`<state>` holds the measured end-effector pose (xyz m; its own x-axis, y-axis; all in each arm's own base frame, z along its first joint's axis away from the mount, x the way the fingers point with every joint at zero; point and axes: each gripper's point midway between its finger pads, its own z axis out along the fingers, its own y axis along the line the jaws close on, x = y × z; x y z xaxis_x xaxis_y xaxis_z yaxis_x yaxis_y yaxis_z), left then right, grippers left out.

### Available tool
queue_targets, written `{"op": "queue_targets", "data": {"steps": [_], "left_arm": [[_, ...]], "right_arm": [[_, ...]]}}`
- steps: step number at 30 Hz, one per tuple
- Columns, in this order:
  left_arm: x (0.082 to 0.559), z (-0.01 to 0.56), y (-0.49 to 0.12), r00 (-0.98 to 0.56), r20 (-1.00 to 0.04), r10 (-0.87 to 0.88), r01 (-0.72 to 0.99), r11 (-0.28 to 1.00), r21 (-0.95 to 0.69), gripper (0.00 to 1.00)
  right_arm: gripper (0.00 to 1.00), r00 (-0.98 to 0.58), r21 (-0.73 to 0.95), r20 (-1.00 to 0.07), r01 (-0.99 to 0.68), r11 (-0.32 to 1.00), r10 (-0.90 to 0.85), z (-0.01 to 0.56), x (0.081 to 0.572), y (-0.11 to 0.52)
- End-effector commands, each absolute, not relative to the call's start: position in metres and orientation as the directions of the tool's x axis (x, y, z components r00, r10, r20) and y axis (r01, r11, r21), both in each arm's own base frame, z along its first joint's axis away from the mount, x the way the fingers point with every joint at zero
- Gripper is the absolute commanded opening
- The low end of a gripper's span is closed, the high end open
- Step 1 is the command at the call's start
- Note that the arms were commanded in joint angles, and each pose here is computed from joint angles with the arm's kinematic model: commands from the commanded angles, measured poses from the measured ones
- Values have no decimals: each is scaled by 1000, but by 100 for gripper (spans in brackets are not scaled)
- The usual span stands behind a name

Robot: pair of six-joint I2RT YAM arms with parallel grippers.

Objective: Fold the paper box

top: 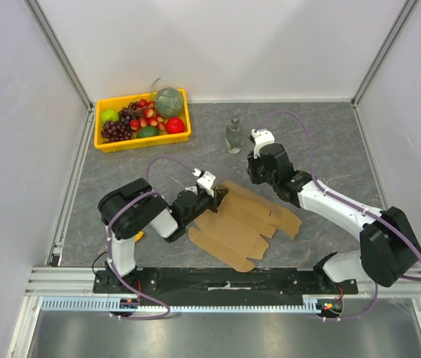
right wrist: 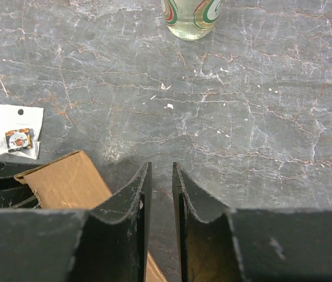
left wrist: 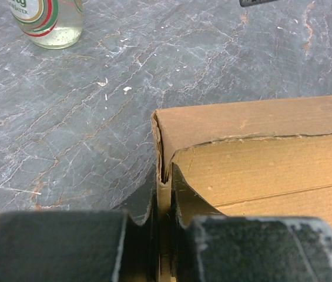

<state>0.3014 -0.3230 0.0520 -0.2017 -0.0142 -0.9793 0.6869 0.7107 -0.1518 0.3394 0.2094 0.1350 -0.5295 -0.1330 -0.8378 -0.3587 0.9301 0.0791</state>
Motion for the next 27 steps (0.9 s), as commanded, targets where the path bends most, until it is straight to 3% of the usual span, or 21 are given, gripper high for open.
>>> {"op": "queue_targets", "data": {"steps": [1,10,18,27], "left_arm": [[301,87,-318,-91,-981,-171,681,708,-186,2],[292,91,-330,-53,-982,-179,713,682,-163,4],[279,86,-345,-29,-990,-141,733,670,-117,4],[277,77,-342,-46,-991,-127,716,687,-121,16]], "right_arm": [[27,-442,152,-897,-347,925,-18,175,357,223],[28,-448,131,-891,-413,901,-76,172,352,232],[17,-485,152,-864,-512,846,-138,147,330,254],[17,-507,151,-839,-566,810,-198,126,299,264]]}}
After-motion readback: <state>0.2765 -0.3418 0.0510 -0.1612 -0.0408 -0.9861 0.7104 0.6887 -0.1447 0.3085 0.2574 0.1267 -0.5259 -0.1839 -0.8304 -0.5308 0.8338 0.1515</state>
